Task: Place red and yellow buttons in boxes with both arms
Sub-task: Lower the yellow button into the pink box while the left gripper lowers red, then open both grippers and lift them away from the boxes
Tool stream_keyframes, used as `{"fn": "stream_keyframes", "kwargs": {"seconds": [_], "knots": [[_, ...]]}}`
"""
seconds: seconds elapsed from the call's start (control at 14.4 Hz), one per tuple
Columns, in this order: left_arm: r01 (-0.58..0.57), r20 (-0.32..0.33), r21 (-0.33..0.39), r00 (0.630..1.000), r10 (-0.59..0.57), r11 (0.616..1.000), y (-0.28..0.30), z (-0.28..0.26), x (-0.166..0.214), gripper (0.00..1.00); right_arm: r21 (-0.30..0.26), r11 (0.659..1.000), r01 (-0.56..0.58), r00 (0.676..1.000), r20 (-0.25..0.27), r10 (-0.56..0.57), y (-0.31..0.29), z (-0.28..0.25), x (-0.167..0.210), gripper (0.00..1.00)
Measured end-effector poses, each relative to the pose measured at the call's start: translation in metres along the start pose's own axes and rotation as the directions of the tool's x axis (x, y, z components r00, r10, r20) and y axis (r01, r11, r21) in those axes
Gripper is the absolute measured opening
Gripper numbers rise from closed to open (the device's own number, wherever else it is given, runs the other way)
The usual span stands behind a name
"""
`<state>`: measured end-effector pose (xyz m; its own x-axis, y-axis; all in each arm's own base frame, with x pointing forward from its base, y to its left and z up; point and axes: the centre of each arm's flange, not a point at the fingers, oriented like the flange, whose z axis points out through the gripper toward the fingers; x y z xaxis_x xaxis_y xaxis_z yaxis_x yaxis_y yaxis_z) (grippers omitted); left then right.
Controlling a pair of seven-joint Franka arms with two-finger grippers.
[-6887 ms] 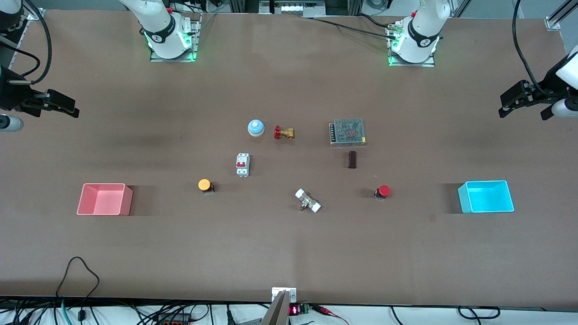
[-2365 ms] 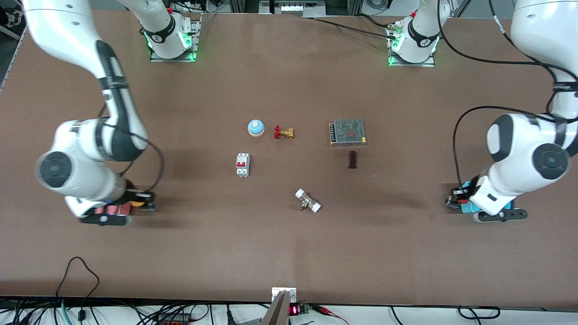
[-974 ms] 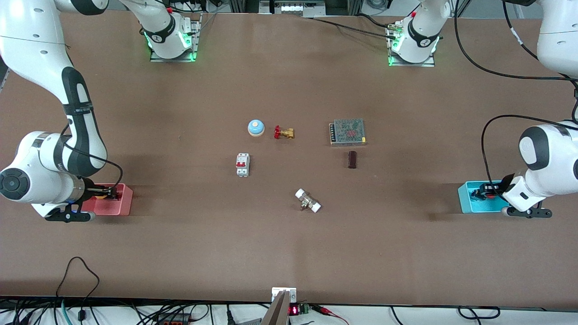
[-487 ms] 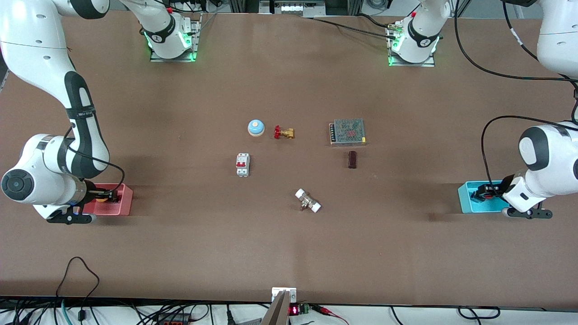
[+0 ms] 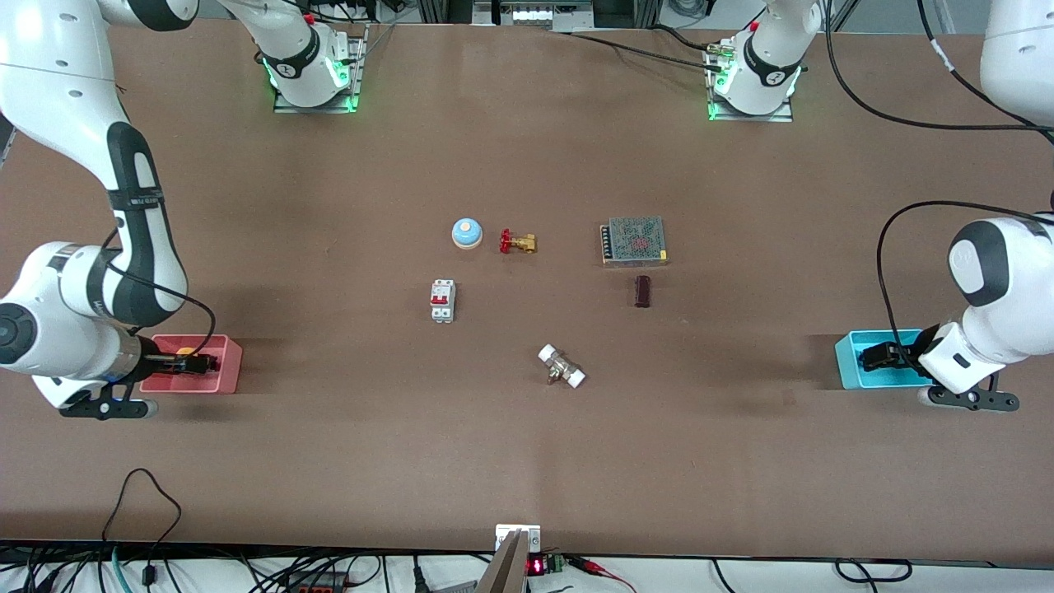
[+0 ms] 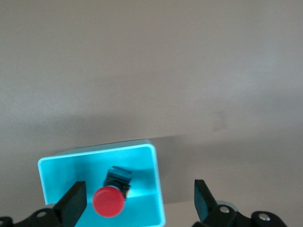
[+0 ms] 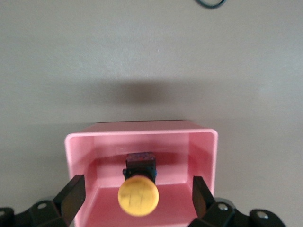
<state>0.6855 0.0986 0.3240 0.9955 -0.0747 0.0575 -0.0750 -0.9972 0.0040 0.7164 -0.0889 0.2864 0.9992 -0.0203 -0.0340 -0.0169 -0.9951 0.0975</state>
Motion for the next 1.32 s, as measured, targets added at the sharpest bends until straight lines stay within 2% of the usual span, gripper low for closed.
{"fn": "stream_keyframes", "kwargs": {"seconds": [0.35,0.77,1.04,1.32], "knots": [[0.021,-0.013,-0.003,1.0,-0.021,1.0,0.046,-0.064,-0.005,1.0,0.075,0.997,-0.012,1.0,0.009,0.012,-0.007,-0.12,-0.026,1.0],[0.02,-0.019,0.057,1.0,-0.019,0.998,0.07,-0.181,-0.042,1.0,0.108,0.993,0.037,0.999,0.034,-0.041,-0.025,-0.243,-0.085,1.0],[0.022,-0.02,0.087,1.0,-0.02,0.996,0.079,-0.228,-0.067,1.0,0.112,0.993,0.048,0.999,0.017,-0.05,-0.023,-0.276,-0.121,1.0],[0.005,-0.022,0.064,1.0,-0.003,0.998,0.104,-0.251,-0.08,1.0,0.107,0.991,0.077,0.997,0.023,-0.079,-0.04,-0.282,-0.14,1.0]]}}
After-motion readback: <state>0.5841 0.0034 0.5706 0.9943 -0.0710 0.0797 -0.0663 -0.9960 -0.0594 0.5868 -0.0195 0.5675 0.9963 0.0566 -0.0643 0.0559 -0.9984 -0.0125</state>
